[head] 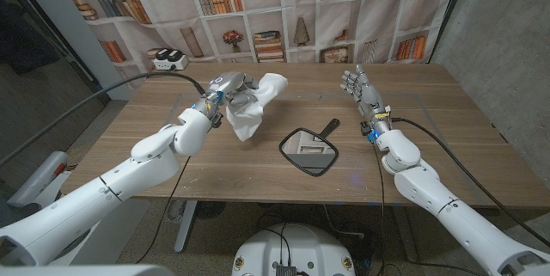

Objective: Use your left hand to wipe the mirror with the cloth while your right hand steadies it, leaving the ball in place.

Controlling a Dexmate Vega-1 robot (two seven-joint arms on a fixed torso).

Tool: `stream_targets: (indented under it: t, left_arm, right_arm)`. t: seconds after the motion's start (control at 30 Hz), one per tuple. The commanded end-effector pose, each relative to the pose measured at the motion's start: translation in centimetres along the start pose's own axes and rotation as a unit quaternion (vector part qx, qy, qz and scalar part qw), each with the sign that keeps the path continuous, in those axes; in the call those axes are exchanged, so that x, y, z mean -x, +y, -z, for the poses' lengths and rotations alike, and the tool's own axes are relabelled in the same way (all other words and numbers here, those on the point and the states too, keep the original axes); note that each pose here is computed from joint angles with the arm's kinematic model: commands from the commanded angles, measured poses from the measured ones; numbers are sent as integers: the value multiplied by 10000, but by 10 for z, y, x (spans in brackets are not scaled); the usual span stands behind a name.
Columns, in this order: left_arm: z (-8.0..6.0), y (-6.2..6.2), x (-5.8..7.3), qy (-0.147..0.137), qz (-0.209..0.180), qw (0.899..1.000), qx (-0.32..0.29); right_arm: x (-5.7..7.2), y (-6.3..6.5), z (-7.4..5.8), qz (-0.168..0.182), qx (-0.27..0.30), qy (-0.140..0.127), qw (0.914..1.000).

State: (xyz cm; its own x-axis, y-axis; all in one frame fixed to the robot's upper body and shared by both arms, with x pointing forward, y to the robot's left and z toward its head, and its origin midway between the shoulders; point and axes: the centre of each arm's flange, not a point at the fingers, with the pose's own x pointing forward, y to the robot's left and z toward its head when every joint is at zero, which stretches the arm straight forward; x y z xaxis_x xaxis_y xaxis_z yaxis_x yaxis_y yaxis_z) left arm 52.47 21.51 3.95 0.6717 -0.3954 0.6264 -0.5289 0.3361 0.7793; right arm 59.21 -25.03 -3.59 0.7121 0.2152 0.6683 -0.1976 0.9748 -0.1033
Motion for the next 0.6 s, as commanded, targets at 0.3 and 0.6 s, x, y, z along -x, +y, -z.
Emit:
stream_targets:
  t: [0.3,0.6]
  left_arm:
    - [-28,-1,3,-819,177,9960,303]
    - [-51,-9,6,-1032,169,9943,230]
  right_arm:
    - [18,-5,-16,-273,254,-91,9993]
    - [20,-15,-27,-577,402,-235,9972]
